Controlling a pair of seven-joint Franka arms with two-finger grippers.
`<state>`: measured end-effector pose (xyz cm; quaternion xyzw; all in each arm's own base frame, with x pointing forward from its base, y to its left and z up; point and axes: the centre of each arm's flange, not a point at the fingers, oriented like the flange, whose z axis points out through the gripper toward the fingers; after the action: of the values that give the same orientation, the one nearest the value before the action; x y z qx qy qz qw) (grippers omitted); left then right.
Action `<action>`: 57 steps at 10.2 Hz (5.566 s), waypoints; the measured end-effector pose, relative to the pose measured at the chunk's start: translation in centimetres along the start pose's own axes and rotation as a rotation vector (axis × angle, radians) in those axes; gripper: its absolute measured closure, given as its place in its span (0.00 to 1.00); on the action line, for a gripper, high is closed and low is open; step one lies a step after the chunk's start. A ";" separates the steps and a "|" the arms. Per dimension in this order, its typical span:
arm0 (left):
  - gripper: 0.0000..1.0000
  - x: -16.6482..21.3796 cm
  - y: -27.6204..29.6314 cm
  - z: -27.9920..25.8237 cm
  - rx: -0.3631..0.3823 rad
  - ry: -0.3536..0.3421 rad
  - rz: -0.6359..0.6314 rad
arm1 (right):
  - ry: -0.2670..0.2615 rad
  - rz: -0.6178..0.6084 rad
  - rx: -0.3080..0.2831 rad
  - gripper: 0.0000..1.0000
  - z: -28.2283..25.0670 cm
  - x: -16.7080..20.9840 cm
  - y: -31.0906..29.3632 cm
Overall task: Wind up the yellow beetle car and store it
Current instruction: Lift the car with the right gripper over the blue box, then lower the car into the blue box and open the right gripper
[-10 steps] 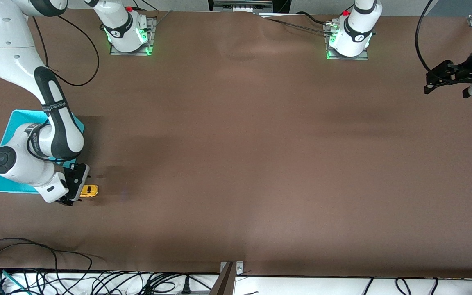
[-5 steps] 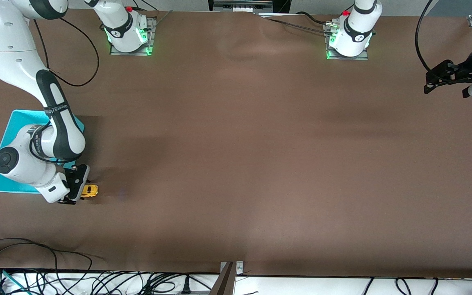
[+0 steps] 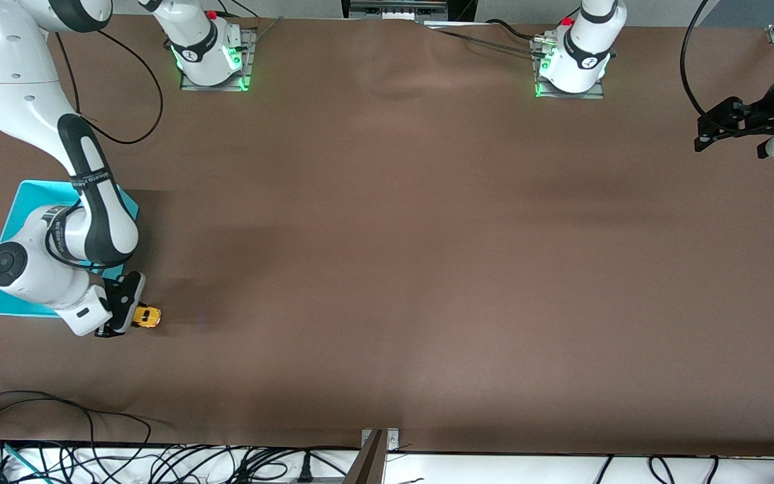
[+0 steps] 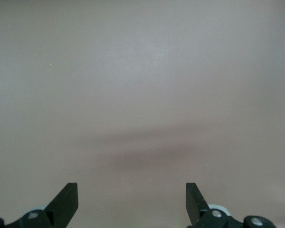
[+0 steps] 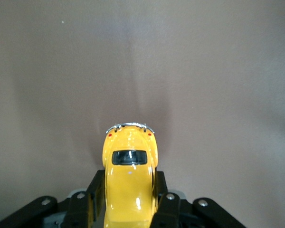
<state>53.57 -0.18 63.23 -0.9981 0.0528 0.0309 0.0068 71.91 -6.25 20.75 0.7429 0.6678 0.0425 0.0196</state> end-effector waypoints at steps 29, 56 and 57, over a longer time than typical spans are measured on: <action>0.00 -0.2 -0.5 0.0 -0.002 -0.013 -0.010 | -0.100 0.037 0.492 0.54 -6.1 -15.6 -5.4; 0.00 -0.2 -0.5 0.0 -0.002 -0.013 -0.010 | -0.062 -0.090 0.439 0.06 -2.5 -19.1 -6.7; 0.00 -0.2 -0.5 0.0 -0.002 -0.013 -0.010 | -0.062 -0.091 0.434 0.06 -3.9 -18.9 -6.4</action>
<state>53.38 0.30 63.26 -0.9981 0.0478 0.0372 0.0062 63.22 -24.43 23.41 0.6999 0.6930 -0.1258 -0.1184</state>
